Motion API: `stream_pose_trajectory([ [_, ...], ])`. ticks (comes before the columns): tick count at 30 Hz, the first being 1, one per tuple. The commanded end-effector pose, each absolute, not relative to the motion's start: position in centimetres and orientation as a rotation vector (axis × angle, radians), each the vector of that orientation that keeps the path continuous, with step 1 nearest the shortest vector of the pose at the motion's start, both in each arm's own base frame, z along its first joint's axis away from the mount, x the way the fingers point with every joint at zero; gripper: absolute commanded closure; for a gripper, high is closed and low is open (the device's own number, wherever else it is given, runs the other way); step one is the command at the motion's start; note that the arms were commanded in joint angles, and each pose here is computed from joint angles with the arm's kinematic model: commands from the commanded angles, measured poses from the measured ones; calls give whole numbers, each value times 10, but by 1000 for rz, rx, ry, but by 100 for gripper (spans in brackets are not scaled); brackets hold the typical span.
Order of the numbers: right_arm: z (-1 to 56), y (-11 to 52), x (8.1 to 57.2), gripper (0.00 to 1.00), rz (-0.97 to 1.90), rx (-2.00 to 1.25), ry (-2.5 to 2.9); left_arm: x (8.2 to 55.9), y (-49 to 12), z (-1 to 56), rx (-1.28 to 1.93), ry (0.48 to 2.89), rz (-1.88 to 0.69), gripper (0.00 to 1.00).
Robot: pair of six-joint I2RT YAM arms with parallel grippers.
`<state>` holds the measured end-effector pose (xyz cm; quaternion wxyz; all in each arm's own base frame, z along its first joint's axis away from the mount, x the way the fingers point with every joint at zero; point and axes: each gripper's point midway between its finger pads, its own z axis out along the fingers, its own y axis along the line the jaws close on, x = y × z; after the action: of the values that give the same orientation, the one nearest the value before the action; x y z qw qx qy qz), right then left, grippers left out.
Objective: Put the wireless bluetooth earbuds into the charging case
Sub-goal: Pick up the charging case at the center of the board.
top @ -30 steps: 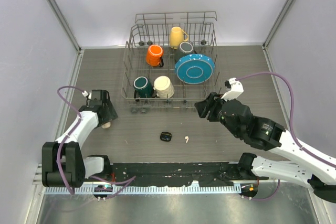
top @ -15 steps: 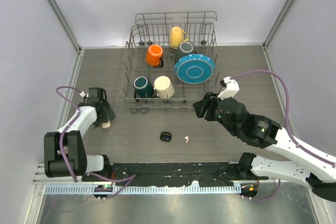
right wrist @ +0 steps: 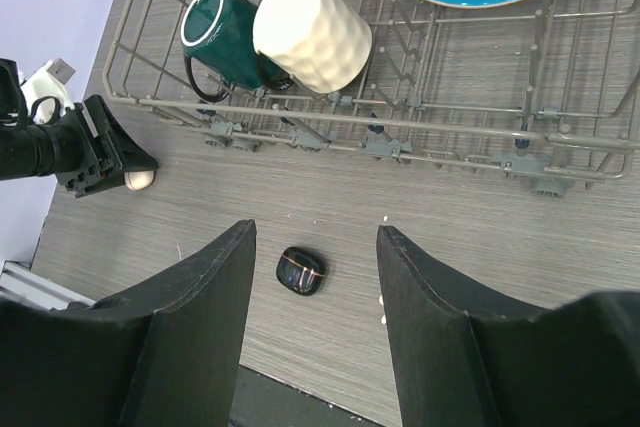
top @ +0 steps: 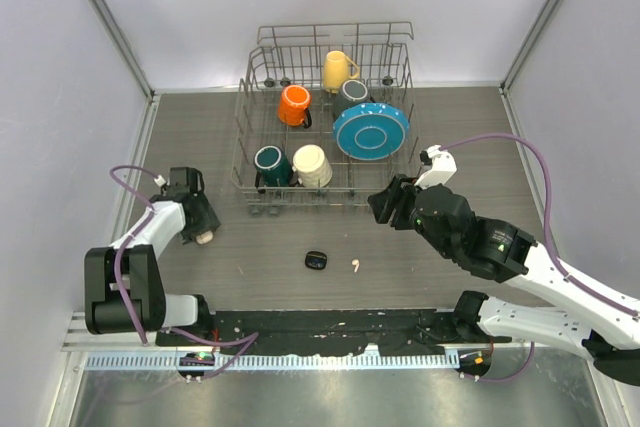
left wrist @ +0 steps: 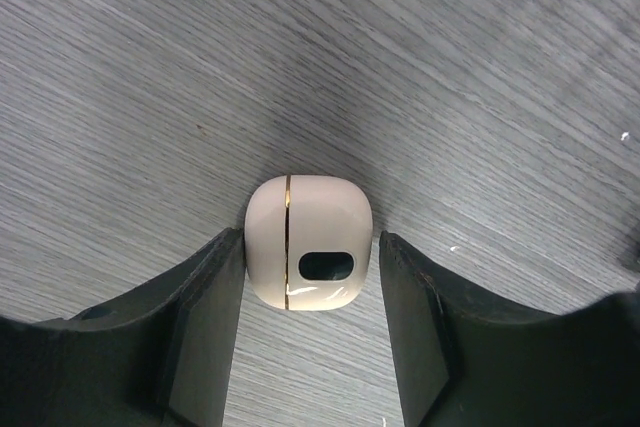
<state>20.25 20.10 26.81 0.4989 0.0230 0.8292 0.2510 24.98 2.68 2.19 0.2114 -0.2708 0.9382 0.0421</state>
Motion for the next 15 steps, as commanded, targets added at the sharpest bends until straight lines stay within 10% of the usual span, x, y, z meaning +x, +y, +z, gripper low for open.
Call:
stream_pose_trajectory([
  [1, 290, 201, 205, 43, 642, 61, 1957, 264, 28, 29, -732, 2584, 93, 42],
  [15, 289, 202, 205, 43, 645, 60, 1965, 267, 28, 26, -736, 2595, 98, 42],
])
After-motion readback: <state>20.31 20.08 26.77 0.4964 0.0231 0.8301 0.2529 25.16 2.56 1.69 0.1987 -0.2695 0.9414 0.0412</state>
